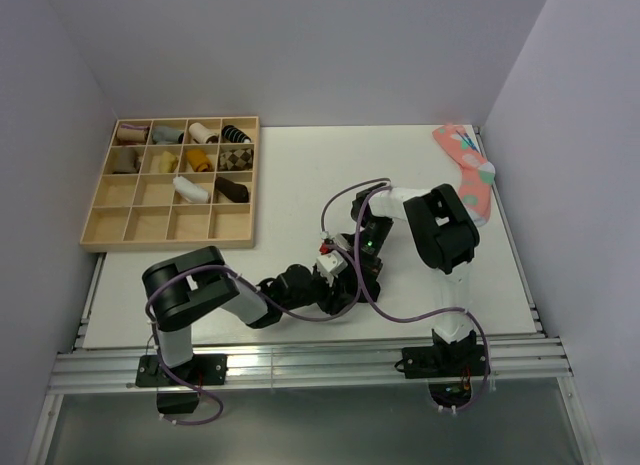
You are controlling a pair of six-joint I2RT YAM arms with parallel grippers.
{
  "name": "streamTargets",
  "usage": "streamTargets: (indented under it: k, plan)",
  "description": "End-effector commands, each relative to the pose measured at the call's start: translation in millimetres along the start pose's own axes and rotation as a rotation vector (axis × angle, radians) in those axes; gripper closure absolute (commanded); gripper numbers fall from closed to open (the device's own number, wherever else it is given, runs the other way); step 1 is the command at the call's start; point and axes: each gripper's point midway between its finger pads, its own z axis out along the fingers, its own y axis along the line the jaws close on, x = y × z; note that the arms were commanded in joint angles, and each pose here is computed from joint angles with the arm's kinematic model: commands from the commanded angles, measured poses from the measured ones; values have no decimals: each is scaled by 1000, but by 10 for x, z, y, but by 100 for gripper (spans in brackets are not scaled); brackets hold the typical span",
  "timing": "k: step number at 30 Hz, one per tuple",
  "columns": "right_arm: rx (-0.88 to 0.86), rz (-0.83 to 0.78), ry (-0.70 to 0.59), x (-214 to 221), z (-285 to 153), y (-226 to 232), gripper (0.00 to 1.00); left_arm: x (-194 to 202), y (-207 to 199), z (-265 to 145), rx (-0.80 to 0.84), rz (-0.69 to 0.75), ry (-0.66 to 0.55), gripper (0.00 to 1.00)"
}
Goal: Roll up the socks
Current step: Roll the sock at the center of the board.
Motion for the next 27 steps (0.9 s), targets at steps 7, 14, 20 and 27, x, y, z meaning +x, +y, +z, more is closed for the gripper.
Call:
streamTargets:
  k: [7, 14, 20, 27]
  plan:
    - [19, 26, -14, -34, -22, -68, 89, 35, -138, 129, 72, -21, 9, 76]
    - [93, 21, -50, -57, -21, -161, 79, 236, -192, 148, 100, -90, 86, 100]
    - [212, 5, -154, -166, -171, -208, 64, 435, -190, 147, 79, -155, 199, 100]
    - [339, 29, -393, -341, -743, -262, 56, 533, -168, 184, 37, -210, 303, 100]
